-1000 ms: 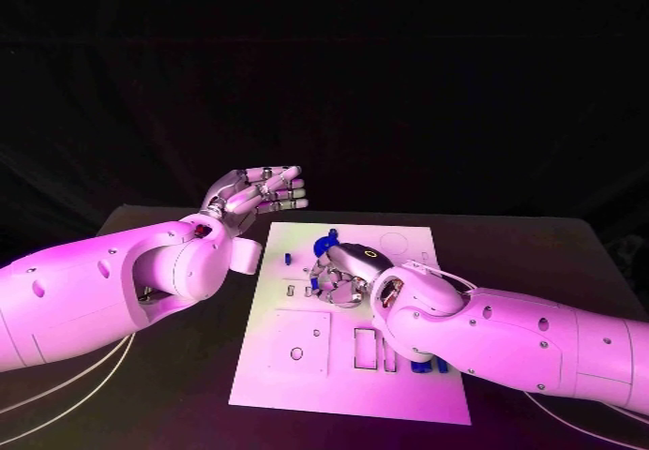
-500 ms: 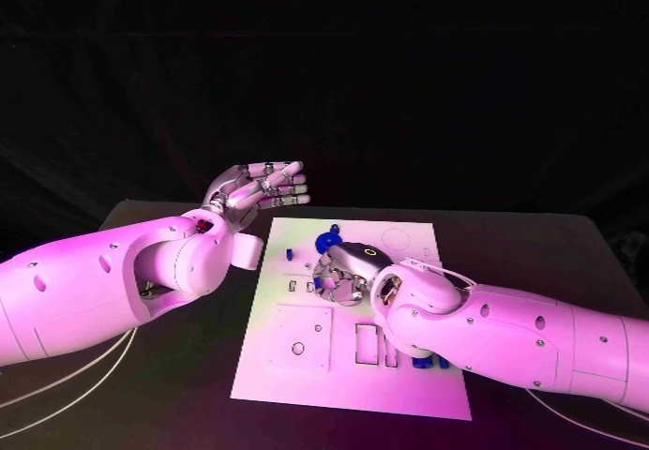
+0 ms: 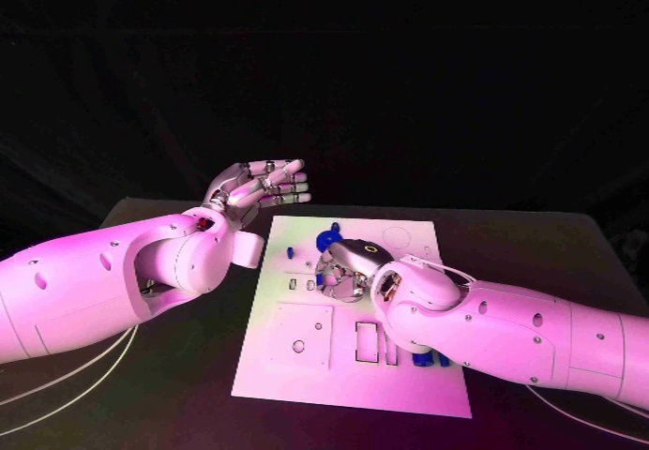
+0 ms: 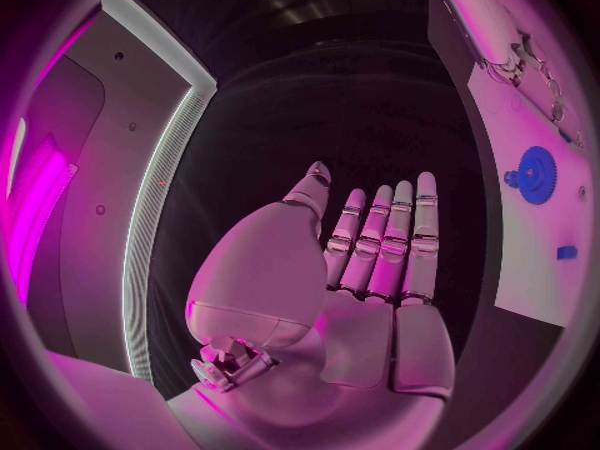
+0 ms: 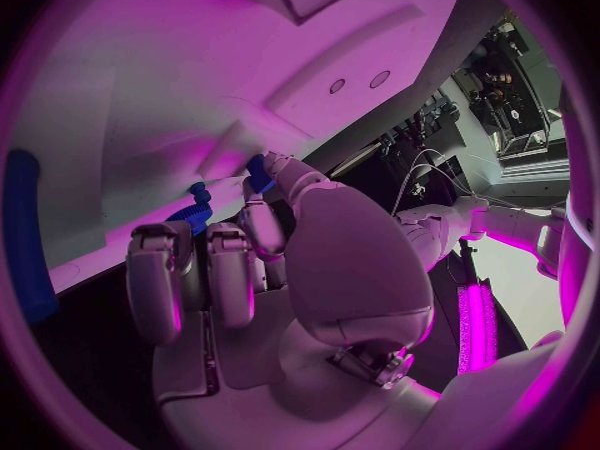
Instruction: Assemble the parts on the task board
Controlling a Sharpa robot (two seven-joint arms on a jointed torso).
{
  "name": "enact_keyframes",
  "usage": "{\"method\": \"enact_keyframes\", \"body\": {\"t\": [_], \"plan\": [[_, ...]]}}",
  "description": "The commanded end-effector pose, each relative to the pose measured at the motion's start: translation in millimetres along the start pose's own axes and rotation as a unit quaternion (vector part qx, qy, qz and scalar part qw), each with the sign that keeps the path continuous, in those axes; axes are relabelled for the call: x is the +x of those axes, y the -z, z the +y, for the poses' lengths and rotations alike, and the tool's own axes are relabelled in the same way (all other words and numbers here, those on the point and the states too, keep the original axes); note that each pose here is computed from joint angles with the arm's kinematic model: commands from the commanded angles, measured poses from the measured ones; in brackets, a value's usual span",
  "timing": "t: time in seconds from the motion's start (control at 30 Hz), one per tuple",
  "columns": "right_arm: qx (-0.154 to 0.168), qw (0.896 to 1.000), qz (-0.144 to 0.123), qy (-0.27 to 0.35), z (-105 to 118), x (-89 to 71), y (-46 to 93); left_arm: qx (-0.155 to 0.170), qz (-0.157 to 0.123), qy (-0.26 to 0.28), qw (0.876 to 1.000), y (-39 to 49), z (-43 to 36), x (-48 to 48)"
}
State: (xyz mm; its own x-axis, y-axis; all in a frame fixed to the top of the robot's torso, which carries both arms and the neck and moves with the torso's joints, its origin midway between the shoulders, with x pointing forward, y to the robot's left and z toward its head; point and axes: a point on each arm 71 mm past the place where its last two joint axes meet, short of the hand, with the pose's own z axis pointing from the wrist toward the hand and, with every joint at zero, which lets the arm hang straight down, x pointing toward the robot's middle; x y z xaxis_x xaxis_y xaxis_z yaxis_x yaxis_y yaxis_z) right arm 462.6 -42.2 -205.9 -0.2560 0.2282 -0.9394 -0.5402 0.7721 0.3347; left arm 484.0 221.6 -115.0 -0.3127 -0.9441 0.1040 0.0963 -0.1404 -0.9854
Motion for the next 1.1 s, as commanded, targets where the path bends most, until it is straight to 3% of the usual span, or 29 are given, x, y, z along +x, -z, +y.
{"method": "enact_keyframes", "body": {"t": [0.03, 1.1], "plan": [[0.006, 1.0, 0.014, 0.008, -2.0, 4.1, 0.5, 0.003, 0.011, 0.005, 1.0, -0.2, -0.6, 2.6], [-0.002, 1.0, 0.015, 0.004, 0.0, 4.9, 1.3, 0.001, 0.01, 0.005, 1.0, -0.3, -0.2, 2.1]]}}
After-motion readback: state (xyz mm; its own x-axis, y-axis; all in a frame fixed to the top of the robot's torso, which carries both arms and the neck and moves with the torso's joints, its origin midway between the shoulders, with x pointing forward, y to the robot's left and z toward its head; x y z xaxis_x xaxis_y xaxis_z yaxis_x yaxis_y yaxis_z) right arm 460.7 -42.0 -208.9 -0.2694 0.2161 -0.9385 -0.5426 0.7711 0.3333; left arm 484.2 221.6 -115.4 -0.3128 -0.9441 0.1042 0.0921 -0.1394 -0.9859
